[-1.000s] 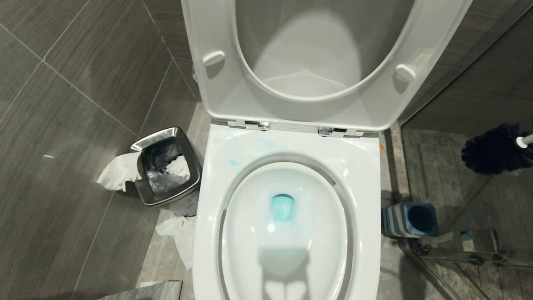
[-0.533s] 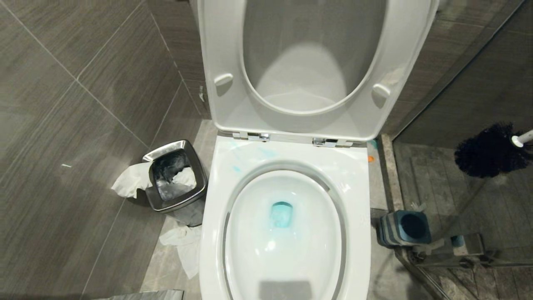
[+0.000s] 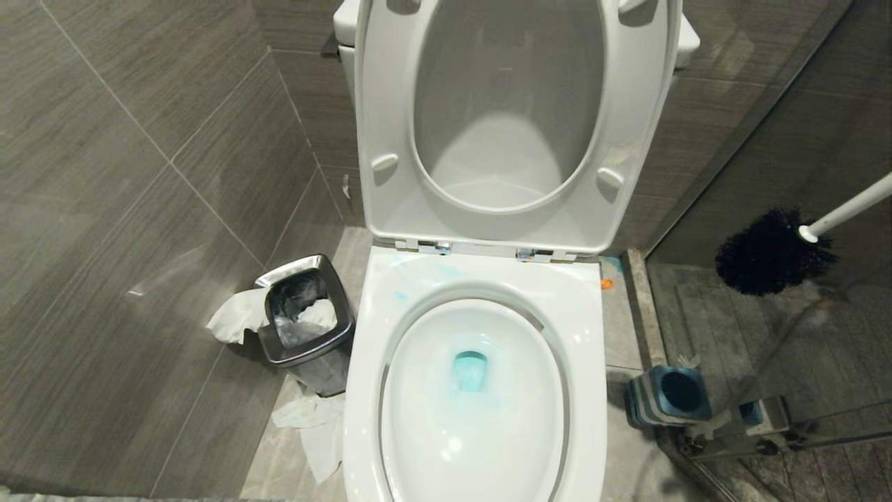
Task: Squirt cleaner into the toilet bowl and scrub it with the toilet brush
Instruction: Scrub the toilet bowl
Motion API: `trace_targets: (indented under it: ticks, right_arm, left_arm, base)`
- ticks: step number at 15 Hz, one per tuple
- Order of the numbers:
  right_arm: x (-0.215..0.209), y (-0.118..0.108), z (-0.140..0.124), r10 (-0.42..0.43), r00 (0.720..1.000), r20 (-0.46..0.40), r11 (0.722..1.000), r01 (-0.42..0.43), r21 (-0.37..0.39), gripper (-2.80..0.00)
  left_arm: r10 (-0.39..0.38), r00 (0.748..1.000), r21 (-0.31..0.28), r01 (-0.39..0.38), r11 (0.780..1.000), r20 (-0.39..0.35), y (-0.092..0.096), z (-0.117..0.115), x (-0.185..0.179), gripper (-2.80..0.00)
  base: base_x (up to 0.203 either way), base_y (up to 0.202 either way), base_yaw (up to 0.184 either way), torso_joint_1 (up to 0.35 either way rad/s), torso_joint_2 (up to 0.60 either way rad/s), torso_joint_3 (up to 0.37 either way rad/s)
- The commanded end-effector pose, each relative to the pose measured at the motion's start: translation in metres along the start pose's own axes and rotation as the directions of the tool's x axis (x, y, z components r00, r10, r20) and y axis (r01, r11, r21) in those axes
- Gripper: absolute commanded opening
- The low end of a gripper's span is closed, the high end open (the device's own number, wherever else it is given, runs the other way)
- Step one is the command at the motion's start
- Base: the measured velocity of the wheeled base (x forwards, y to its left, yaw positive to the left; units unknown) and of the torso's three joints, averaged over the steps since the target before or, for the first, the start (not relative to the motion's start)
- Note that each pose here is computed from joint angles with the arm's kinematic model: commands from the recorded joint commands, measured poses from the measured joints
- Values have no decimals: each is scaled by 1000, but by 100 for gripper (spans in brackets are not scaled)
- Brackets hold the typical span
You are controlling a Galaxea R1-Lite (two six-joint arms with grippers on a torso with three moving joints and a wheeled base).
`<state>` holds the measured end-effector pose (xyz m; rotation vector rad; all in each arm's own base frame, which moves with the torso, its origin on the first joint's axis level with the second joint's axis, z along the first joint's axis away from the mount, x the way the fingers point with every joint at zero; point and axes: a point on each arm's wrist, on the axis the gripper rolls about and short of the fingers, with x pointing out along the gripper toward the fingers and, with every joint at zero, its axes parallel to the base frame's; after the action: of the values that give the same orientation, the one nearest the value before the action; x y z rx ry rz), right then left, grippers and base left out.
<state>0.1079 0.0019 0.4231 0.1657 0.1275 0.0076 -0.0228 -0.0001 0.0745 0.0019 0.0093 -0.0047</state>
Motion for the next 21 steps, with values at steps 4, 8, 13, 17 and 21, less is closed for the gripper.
trace_targets:
  ticks: [4, 8, 13, 17, 21]
  right_arm:
    - [84, 79, -12, 35, 993, -114, 998, -41, -55, -280]
    - [117, 157, -49, 111, 975, -191, 984, -135, -119, -280]
    - [135, 210, -93, 145, 951, -274, 975, -184, -121, -280]
    - [149, 219, -122, 110, 931, -348, 975, -169, -143, -280]
    - [170, 231, -157, 69, 903, -424, 979, -143, -144, -280]
  left_arm:
    - [0, 1000, 0, 0, 1000, -3, 0, -1, 0, -280]
    - [0, 1000, 0, 0, 1000, -3, 0, -1, 0, -280]
    - [0, 1000, 0, 0, 1000, -3, 0, 0, 0, -280]
    - [-1, 1000, 3, 1, 1000, -2, 0, 0, 0, -280]
    - [-1, 1000, 3, 1, 1000, -1, 0, 0, 0, -280]
  base:
    - [0, 0, 0, 0, 0, 17]
    - [0, 0, 0, 0, 0, 0]
    - [0, 0, 0, 0, 0, 0]
    - [0, 0, 0, 0, 0, 0]
    - [0, 0, 0, 0, 0, 0]
